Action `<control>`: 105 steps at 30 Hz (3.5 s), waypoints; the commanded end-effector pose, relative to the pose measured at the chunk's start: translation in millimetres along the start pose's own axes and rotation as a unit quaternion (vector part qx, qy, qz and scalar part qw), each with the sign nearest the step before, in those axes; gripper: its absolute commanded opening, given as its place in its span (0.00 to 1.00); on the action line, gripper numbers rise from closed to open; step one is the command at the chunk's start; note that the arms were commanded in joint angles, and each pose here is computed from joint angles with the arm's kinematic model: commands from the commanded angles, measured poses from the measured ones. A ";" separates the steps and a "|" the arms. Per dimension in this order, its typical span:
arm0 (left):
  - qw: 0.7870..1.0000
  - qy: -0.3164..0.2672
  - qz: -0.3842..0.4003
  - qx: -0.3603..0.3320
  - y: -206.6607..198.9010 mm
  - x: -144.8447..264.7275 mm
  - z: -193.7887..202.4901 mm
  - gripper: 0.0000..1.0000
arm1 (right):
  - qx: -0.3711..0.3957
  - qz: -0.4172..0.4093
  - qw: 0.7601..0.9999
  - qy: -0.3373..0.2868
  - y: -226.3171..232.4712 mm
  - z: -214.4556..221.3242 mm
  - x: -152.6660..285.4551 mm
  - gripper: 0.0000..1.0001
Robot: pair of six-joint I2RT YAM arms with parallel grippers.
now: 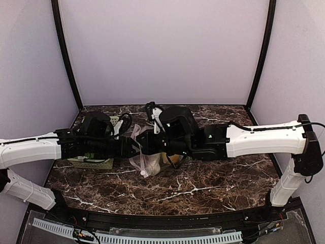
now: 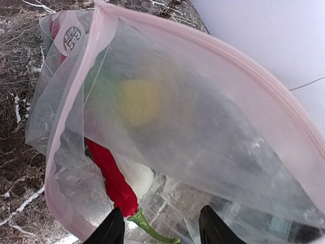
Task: Place the food in the zip-top bag and seal the zipper
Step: Place the fake vegetable in the zipper food storage bag, then pick up the fake vegetable from the bin.
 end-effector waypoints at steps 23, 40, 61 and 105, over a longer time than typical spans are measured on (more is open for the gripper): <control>0.993 -0.050 -0.103 -0.027 20.5 113.1 -40.3 0.76 | 0.016 0.043 0.999 -0.029 -19.0 -16.1 30.6 0.00; 0.956 -0.116 -0.240 0.124 159.0 119.2 -114.0 0.57 | 0.019 0.046 0.998 -0.024 -25.5 -12.9 32.2 0.00; 0.937 -0.032 -0.324 0.124 237.0 61.9 -145.4 0.57 | 0.004 0.042 0.999 -0.020 -34.1 -14.8 29.3 0.00; 0.938 -0.153 -0.298 0.092 185.2 114.2 -113.2 0.32 | 0.001 0.040 0.999 -0.013 -39.0 -20.0 19.1 0.00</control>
Point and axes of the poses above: each gripper's point midway between its finger pads, its own x axis back along the fingers, its own y axis along the line the jaws close on, z = x × y, the point moved 10 cm from there along x, back along the fingers, and after that the axes turned 11 degrees about x, right-handed, at the moved point
